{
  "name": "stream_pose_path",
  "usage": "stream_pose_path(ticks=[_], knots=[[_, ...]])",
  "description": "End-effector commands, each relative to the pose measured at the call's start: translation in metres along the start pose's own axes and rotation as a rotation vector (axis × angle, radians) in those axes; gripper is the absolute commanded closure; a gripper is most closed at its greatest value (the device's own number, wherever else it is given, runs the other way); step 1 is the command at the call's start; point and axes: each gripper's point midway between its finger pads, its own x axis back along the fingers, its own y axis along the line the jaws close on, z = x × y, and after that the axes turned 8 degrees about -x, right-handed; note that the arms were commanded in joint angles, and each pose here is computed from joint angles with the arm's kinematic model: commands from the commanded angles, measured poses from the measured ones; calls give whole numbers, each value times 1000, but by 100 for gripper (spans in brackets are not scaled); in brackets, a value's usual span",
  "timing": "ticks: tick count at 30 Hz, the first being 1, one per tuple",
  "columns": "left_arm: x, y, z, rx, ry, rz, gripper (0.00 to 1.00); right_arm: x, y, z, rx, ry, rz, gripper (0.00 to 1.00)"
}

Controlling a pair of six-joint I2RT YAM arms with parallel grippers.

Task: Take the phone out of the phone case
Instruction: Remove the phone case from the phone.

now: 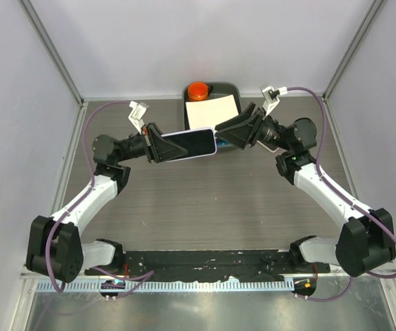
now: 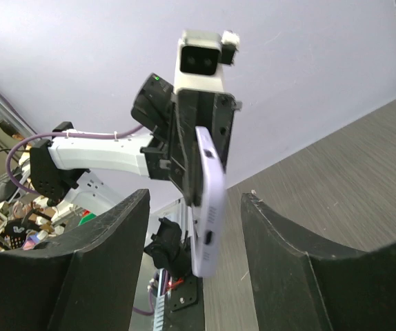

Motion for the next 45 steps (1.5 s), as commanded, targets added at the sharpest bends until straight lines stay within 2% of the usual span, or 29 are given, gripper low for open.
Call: stream_pose_path(ticks=[1,6,13,22,31,36,40,45], knots=[[2,0,-8,-104,-64,-37,100,3,27,-21,40,-103,-52,40],[5,-2,-4,-120,-64,-42,100,2,0,-18,-17,-142,17,44],[7,-4,-1,-120,-61,-41,100,-5,-25,-10,-41,-151,79,44],[8,0,2,-119,-58,-49,100,-24,-9,-6,-109,-87,-39,50],[8,0,3,-130,-53,-46,100,-26,-12,-3,-174,-99,-70,63],[9,0,5,-137,-48,-44,100,-24,-7,-4,-208,-115,-89,66],[10,-1,3,-146,-51,-46,100,-24,-6,-3,-224,-117,-90,74],[11,-1,2,-147,-55,-51,100,-24,-5,3,-209,-111,-86,72]])
